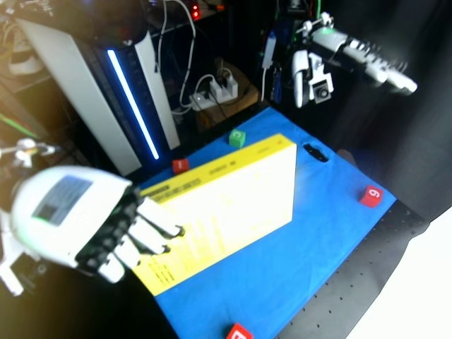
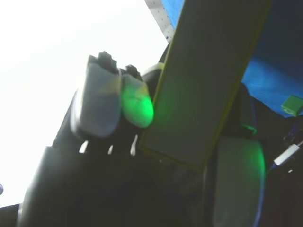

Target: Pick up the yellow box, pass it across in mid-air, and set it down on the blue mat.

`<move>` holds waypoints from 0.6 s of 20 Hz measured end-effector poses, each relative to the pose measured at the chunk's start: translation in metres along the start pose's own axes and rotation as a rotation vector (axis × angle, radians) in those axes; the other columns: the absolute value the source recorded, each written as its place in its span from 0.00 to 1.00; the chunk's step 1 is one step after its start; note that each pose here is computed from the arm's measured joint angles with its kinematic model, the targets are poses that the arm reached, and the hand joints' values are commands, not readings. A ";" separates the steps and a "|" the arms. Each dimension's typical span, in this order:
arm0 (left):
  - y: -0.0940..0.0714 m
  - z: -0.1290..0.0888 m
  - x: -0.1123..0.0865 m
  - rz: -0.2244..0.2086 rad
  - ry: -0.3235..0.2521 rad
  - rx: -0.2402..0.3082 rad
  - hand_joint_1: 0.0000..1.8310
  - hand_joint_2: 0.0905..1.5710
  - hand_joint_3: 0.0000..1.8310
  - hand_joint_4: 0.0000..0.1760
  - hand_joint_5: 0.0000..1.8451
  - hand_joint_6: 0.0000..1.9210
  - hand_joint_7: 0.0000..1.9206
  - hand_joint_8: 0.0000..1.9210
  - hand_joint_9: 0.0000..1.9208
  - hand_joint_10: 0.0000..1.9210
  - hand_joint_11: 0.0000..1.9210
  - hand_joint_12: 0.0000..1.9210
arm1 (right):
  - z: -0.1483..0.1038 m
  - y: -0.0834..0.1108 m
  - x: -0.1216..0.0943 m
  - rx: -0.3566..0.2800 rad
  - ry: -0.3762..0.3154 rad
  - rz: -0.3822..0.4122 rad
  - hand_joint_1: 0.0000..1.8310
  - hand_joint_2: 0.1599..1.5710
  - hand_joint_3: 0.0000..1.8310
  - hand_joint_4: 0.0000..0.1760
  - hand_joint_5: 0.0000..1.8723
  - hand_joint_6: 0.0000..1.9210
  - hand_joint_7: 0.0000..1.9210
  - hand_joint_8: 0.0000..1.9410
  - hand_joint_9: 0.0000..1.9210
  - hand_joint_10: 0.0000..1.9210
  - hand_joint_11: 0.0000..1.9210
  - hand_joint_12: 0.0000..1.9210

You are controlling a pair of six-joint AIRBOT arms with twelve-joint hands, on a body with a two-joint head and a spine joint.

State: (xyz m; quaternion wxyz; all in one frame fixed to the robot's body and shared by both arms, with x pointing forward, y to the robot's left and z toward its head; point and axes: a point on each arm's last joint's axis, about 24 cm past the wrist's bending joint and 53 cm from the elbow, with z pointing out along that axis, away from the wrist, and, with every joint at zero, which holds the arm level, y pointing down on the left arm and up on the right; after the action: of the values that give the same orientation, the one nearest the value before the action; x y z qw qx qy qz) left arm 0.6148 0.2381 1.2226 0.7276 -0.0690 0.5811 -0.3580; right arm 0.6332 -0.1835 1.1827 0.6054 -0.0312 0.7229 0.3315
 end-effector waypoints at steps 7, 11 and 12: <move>0.003 -0.005 0.004 0.000 0.013 -0.014 0.25 0.67 0.00 0.96 0.00 0.00 0.00 0.00 0.00 0.00 0.00 0.00 | 0.003 -0.027 -0.007 0.066 -0.030 0.053 0.53 0.82 0.00 0.00 0.32 0.80 0.28 0.65 0.32 0.83 0.35 1.00; 0.004 -0.007 0.001 0.001 -0.001 -0.018 0.23 0.67 0.00 0.81 0.00 0.00 0.00 0.00 0.00 0.00 0.00 0.00 | 0.005 -0.035 -0.003 0.086 -0.015 0.057 0.33 0.78 0.00 0.01 0.08 0.06 0.16 0.03 0.16 0.26 0.01 0.83; 0.004 -0.008 0.002 0.001 0.002 -0.018 0.24 0.67 0.00 0.84 0.00 0.00 0.00 0.00 0.00 0.00 0.00 0.00 | 0.006 -0.037 -0.002 0.092 -0.011 0.052 0.32 0.76 0.00 0.11 0.03 0.02 0.08 0.01 0.07 0.16 0.00 0.73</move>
State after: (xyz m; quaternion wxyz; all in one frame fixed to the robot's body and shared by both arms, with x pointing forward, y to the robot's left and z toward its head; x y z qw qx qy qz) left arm 0.6100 0.2427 1.2163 0.7265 -0.0752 0.5850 -0.3525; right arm 0.6553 -0.2098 1.1677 0.6012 0.0174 0.7347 0.3138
